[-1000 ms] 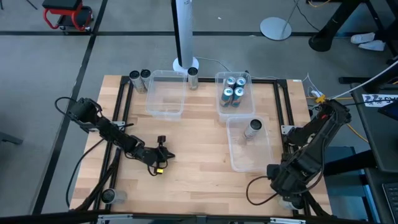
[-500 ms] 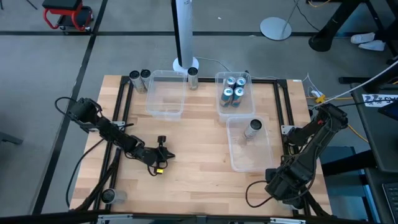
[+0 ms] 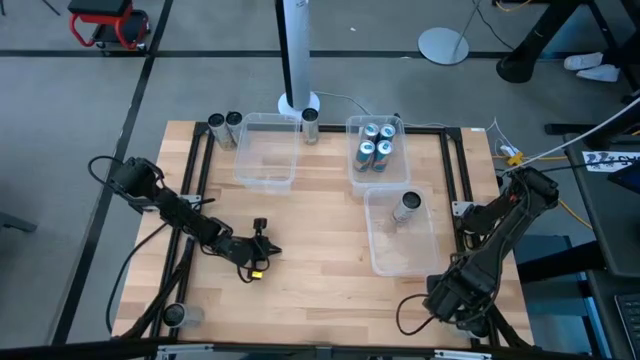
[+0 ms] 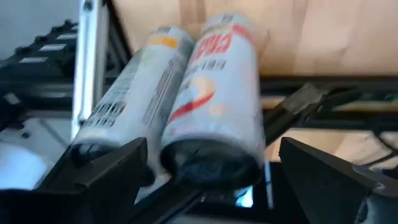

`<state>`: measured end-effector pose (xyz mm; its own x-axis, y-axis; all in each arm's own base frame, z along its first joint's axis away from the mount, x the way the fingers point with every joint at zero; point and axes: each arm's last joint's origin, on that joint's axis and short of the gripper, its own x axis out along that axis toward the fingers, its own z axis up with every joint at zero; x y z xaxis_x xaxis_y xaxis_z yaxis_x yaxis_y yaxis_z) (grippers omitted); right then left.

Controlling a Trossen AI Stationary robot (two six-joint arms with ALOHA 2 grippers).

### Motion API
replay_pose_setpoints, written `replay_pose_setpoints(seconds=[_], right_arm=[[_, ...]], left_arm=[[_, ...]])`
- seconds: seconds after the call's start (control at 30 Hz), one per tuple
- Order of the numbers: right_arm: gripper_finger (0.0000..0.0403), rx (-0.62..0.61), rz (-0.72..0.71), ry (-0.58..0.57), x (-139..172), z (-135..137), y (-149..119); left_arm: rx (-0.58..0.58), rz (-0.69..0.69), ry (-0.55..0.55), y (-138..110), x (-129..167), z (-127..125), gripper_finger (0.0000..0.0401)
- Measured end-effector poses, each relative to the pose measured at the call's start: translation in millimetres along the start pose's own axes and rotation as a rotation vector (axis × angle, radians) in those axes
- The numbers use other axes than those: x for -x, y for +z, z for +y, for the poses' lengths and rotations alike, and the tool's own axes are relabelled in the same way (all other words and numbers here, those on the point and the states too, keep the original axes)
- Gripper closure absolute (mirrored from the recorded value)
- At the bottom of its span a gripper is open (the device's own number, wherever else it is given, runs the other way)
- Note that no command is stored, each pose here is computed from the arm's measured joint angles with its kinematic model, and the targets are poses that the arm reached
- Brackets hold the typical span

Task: Sort soda cans
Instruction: Put the white pink soda can into the bottom right transparent bin

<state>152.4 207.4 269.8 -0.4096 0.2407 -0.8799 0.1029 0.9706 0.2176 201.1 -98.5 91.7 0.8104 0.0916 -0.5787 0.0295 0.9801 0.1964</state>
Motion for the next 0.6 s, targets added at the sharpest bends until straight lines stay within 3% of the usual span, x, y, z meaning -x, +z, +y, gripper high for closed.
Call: replay_pose_setpoints(seconds=[0.6], right_arm=[[0.004, 0.004, 0.051, -0.016, -20.0, -9.2, 5.2]], left_arm=[[-0.006, 0.0, 0.0, 0.0, 0.0, -0.1, 0.0393]])
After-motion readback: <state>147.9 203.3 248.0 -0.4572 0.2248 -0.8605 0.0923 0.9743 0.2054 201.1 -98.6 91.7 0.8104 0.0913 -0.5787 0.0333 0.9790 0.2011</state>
